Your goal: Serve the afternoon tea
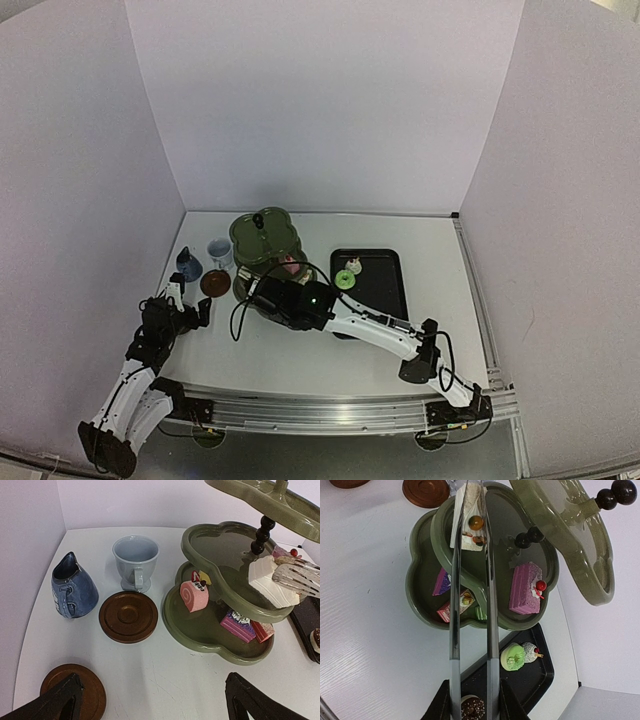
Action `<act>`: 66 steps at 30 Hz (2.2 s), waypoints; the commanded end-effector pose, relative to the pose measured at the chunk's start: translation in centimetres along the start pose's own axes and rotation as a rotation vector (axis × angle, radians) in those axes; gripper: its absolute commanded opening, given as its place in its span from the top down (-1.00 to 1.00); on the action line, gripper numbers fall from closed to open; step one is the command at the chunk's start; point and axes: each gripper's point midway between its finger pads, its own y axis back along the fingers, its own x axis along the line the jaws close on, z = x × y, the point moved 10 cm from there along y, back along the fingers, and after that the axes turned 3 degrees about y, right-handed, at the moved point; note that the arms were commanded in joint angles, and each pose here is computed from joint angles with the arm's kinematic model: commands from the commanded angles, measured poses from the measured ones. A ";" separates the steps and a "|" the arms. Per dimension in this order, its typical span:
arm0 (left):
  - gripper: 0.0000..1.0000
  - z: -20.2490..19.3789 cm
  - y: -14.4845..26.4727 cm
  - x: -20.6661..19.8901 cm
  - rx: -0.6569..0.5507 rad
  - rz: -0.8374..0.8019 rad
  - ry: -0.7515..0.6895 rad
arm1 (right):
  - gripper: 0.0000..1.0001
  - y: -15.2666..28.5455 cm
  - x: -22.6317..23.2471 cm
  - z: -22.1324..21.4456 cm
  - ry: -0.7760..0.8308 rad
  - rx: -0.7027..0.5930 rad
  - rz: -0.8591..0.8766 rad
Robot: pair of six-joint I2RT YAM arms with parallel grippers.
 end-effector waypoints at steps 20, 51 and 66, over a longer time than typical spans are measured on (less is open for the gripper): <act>-0.99 0.2 0.2 -0.1 -0.036 -0.015 0.011 | 0.36 -1.7 -1.0 0.2 -0.054 -0.004 -0.042; -0.99 0.1 0.0 -0.1 -0.031 -0.018 0.010 | 0.30 6.1 -4.8 -2.0 -0.340 -0.094 0.083; -0.99 0.1 -0.1 -0.1 -0.026 -0.022 0.009 | 0.30 8.4 -6.8 -9.0 -0.491 0.010 0.159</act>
